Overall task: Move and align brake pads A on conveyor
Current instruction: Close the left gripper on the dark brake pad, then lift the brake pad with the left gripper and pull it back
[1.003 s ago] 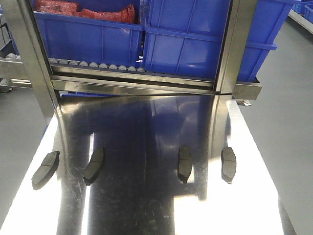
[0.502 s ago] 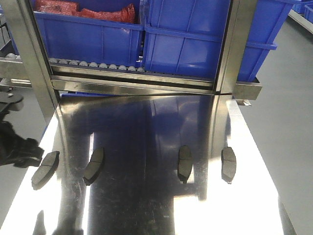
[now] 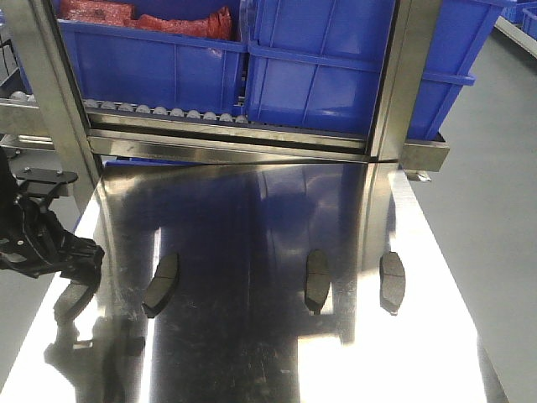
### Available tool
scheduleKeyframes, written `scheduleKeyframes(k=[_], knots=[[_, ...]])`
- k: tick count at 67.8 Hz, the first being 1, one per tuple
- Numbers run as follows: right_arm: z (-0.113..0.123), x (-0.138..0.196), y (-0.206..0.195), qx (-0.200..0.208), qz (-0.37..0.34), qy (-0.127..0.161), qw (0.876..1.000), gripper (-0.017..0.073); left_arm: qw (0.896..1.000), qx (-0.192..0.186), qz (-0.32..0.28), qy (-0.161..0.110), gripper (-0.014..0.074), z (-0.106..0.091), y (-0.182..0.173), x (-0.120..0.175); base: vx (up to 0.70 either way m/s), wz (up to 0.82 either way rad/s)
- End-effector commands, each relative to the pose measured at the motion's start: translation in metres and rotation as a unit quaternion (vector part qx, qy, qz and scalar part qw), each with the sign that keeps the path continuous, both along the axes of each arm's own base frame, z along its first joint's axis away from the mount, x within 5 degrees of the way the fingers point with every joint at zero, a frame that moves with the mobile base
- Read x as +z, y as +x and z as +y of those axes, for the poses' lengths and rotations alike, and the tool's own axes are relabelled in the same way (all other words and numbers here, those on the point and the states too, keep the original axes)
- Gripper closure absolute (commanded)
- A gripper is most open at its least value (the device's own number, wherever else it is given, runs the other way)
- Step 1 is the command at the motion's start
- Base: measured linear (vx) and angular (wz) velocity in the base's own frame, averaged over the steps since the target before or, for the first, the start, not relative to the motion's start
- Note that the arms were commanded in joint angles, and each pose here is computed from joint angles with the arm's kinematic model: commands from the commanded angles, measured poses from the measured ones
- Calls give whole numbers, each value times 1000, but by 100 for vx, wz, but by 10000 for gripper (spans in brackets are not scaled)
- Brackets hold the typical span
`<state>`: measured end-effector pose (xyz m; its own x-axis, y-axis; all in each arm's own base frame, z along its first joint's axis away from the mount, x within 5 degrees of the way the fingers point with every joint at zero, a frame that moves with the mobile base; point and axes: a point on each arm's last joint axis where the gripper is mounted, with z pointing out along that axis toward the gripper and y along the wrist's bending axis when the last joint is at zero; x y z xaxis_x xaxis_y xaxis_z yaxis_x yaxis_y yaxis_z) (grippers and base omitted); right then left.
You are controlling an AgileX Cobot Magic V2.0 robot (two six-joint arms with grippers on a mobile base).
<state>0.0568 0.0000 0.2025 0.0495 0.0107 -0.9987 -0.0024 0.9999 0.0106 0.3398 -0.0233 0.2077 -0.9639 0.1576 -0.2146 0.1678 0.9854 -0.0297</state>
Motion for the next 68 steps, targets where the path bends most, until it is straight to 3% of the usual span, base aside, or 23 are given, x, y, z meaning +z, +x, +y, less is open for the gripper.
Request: scheduleKeyframes(k=[1, 10, 68], knots=[[0, 4, -1, 2, -40, -2, 999, 571, 999, 4, -43, -5, 24, -2, 7, 16, 0, 0], [0, 4, -1, 2, -40, -2, 999, 571, 999, 0, -38, 5, 29, -1, 10, 8, 0, 0], [0, 4, -1, 2, -40, -2, 999, 571, 1000, 7, 16, 4, 39, -3, 34, -20, 0, 0]])
